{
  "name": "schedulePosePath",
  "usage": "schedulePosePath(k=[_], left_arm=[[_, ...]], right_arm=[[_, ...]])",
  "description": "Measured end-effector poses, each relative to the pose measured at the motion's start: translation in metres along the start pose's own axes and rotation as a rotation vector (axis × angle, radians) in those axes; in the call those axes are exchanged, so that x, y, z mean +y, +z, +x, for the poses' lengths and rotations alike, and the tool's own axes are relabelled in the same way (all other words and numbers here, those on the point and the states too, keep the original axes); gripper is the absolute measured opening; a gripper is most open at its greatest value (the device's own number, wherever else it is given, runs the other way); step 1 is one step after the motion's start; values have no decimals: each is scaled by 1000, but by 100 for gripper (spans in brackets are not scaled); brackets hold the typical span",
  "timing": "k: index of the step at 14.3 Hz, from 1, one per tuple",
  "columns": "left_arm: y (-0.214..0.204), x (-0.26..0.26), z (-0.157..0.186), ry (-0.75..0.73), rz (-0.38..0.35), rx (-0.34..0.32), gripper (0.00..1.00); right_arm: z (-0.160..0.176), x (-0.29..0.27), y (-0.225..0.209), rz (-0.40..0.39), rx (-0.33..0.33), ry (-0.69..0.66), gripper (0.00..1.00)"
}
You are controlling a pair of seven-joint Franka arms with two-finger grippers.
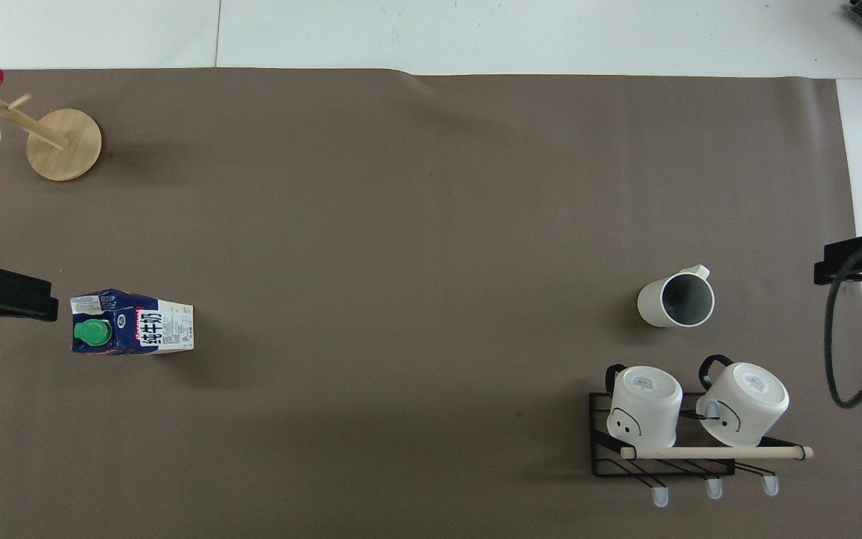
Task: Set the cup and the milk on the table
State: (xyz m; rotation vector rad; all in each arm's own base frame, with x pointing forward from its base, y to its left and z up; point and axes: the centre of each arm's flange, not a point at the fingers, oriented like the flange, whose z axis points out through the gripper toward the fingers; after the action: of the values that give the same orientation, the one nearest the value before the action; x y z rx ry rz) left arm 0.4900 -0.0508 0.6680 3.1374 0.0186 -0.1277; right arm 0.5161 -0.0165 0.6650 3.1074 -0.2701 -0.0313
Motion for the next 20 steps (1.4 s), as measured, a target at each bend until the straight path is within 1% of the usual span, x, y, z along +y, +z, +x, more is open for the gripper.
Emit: schedulePosePath(k=[14, 17, 20], left_arm=[[0, 0, 0, 0, 0, 0, 100], [0, 0, 0, 0, 0, 0, 100], [0, 0, 0, 0, 0, 0, 100]], right_arm=[[-1, 0, 4, -1, -9, 0, 100], [0, -1, 12, -2, -22, -2, 100], [7, -5, 19, 4, 17, -8, 100]])
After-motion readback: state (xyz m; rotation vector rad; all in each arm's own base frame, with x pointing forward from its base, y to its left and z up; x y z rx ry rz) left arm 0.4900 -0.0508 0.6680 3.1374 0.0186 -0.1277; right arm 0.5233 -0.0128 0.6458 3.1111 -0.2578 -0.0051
